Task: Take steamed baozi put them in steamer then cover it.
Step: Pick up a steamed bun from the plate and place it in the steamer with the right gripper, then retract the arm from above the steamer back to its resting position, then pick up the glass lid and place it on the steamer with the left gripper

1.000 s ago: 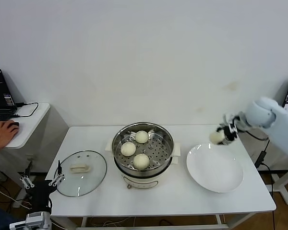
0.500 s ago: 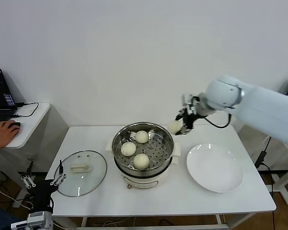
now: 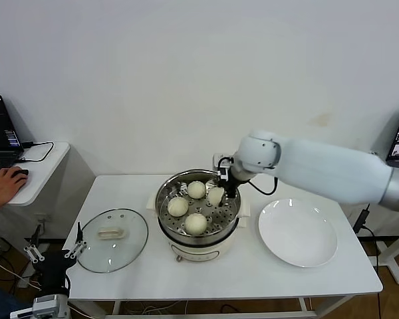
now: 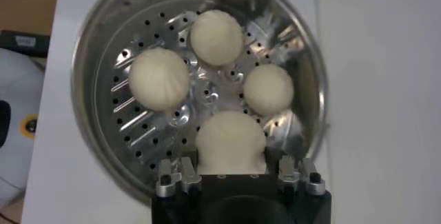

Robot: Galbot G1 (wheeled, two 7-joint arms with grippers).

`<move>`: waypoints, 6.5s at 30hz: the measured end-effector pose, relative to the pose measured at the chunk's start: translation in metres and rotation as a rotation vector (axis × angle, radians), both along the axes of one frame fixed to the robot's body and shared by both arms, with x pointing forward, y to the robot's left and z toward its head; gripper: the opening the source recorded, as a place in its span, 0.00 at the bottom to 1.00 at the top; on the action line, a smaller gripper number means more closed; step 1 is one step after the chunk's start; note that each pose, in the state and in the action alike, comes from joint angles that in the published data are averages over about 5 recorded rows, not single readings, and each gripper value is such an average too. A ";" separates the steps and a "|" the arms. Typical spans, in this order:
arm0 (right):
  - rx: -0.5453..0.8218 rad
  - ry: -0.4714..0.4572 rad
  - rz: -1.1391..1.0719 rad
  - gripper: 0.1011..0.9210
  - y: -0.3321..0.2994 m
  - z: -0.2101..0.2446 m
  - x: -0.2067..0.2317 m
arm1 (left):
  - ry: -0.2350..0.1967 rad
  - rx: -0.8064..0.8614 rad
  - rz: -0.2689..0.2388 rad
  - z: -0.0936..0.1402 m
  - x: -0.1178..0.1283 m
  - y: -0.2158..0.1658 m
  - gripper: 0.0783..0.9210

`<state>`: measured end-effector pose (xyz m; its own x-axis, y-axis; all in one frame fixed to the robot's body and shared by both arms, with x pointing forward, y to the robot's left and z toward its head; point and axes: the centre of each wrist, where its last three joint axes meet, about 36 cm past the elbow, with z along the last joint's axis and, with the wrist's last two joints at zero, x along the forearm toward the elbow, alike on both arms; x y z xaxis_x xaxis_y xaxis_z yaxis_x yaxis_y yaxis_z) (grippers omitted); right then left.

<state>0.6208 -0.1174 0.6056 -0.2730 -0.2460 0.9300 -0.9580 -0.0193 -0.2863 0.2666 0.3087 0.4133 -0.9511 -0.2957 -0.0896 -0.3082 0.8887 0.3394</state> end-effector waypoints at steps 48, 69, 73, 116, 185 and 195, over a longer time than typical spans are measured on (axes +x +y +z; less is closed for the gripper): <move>0.802 -0.502 -0.259 0.88 -0.137 -0.073 -0.110 | -0.039 -0.075 -0.029 -0.015 0.009 -0.014 0.88; 1.133 -0.817 -0.817 0.88 -0.208 -0.237 -0.277 | 0.027 0.541 -0.109 -0.065 0.003 0.014 0.88; 1.104 -0.863 -0.900 0.88 -0.218 -0.248 -0.300 | 0.106 0.776 -0.178 -0.077 -0.001 0.030 0.88; 0.941 -0.966 -1.117 0.88 -0.239 -0.284 -0.391 | 0.350 1.372 -0.340 -0.140 0.122 0.092 0.88; 0.939 -0.911 -1.020 0.88 -0.216 -0.304 -0.386 | 0.211 1.193 -0.139 -0.011 0.110 0.091 0.07; 0.940 -0.915 -1.017 0.88 -0.204 -0.312 -0.377 | 0.139 1.182 -0.228 0.040 0.119 0.037 0.07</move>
<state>0.2433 -0.3214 0.2937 -0.9996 0.0172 0.0214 0.0107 0.9618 -0.2736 0.3852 0.3454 0.4536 -0.9936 0.0754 -0.0837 -0.0810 0.0371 0.9960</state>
